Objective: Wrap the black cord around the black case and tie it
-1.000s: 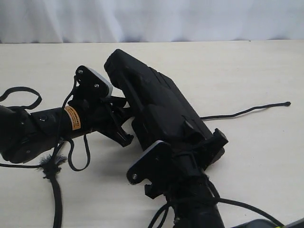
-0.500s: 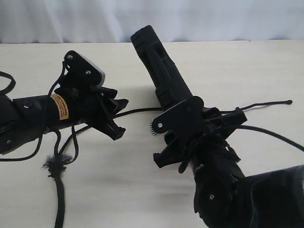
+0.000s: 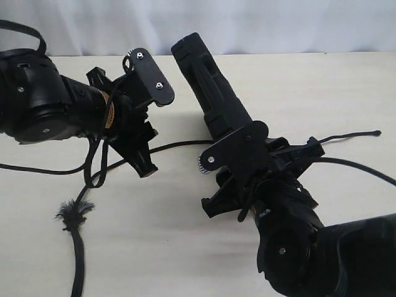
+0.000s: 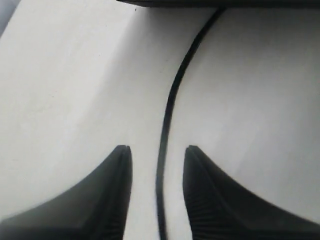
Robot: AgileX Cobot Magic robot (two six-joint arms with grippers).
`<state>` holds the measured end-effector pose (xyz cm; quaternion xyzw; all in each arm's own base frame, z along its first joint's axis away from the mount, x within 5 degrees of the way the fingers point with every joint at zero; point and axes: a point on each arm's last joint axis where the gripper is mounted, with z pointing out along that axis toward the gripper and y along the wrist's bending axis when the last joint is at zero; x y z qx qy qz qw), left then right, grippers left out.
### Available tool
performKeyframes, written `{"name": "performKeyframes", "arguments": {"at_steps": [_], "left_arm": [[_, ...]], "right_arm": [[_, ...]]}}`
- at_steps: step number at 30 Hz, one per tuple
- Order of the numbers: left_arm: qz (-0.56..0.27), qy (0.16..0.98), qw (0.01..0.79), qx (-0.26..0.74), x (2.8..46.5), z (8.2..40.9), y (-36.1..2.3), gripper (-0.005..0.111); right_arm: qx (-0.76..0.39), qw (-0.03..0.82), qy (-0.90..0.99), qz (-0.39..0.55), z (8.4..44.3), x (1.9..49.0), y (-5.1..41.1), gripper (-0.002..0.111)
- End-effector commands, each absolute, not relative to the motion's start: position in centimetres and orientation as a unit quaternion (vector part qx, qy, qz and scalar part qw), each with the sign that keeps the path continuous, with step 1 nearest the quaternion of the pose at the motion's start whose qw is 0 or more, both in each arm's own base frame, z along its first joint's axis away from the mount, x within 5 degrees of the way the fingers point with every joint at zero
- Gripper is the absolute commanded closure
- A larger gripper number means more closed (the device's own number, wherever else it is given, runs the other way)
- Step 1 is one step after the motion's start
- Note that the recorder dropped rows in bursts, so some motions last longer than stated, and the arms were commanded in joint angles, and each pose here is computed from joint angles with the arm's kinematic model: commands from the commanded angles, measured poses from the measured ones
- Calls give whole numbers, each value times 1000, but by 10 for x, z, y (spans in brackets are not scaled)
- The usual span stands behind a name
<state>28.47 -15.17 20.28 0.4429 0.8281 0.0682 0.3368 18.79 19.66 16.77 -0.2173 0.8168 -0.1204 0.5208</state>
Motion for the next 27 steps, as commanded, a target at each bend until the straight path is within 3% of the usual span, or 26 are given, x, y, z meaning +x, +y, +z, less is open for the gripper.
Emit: {"name": "performKeyframes", "arguments": {"at_steps": [1,6,8,9,11,13,27], "left_arm": [[169,769,301,538,287,206,-141,72],[272,683,141,663,276,197,-117,72],[268,568,36,777,260,181,-107,72],[248,431,-35,867,248,167,-101,72],[223,298,-68,926,235,152,-96,72],[205,219,-46,953,225,138,-97,72],[169,206,-34,963,212,112,-96,72]], "right_arm": [[-211,532,810,-132,173,189,194,104],[-211,531,810,-131,173,189,194,104],[-214,531,809,-133,173,189,194,104],[-214,531,809,-133,173,189,194,104],[-214,531,809,-133,173,189,194,104],[-214,531,809,-133,173,189,194,104],[-214,531,809,-133,173,189,194,104]]}}
